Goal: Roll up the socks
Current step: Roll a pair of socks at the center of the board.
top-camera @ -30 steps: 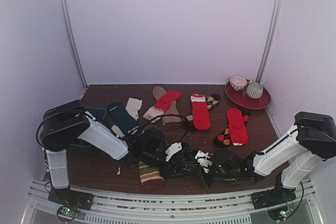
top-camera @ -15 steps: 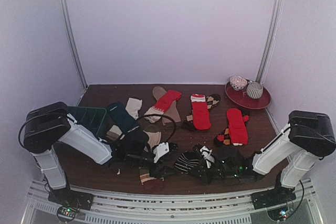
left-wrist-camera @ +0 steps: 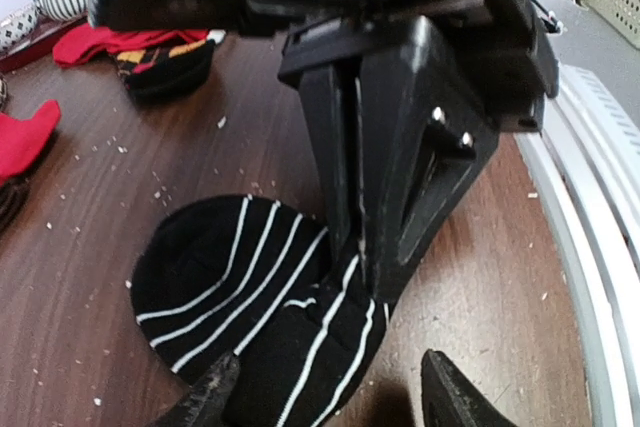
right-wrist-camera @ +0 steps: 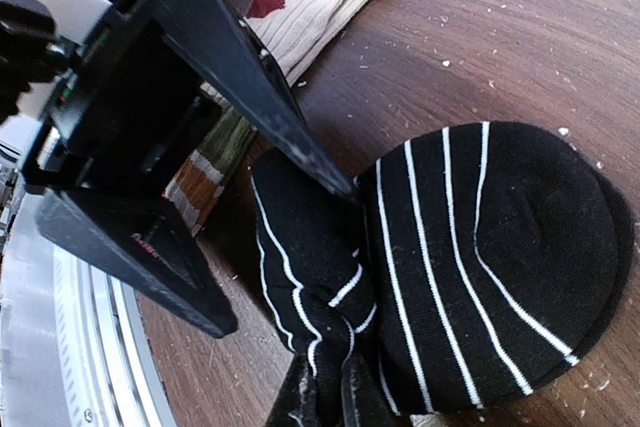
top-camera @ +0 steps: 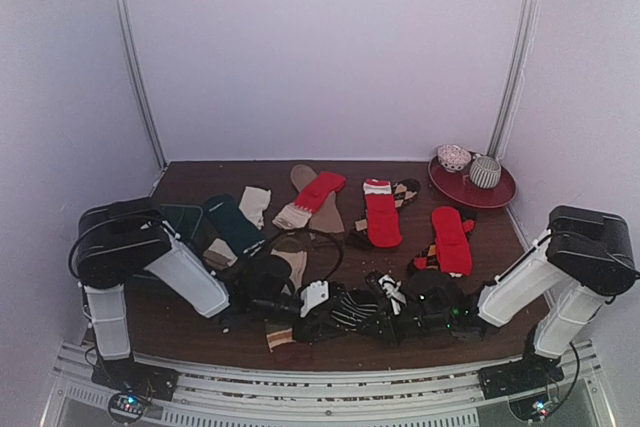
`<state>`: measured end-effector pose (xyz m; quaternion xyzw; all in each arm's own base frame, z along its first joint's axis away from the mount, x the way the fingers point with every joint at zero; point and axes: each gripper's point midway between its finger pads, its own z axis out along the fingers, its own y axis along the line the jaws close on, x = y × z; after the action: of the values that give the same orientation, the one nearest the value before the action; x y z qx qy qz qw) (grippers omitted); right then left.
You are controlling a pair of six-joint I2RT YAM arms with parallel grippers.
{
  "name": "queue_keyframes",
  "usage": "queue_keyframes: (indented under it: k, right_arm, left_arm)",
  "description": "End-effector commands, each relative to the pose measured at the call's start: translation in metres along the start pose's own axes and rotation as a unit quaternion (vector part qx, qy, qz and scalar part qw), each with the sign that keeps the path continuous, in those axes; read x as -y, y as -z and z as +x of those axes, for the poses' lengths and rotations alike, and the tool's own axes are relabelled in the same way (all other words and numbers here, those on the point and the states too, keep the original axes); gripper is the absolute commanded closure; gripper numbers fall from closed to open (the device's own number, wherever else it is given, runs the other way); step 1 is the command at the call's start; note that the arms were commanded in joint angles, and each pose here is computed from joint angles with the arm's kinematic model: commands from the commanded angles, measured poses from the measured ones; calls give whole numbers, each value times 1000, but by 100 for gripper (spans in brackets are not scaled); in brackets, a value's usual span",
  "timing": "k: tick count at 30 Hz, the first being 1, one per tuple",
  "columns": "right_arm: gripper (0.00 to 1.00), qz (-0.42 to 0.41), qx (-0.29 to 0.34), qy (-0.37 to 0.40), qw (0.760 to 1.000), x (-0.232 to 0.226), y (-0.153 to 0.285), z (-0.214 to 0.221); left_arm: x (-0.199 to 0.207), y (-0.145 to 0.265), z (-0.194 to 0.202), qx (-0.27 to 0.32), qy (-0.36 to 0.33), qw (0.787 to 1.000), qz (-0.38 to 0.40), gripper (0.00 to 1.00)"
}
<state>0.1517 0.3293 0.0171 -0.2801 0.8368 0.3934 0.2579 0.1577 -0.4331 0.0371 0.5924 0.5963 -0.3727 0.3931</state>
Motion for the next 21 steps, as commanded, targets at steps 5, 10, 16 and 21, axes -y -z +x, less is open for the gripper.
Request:
queue_keyframes:
  k: [5,10,16,21]
  right_arm:
    - [100,49,-137,-46,988,34,7,75]
    - [100,51,-143,-50,987,36,7,78]
    - [100,57,-148,-59,986,39,7,80]
    - [93,62,-141,-54,987,39,8,74]
  left_arm:
    - [-8,-8,1,12,-1,1000,6,57]
    - [-5,-10,2,14,9,1000,20,75]
    - [2,-11,4,9,25,999,41,94]
    - [3,-14,20,-35,82,995,46,100]
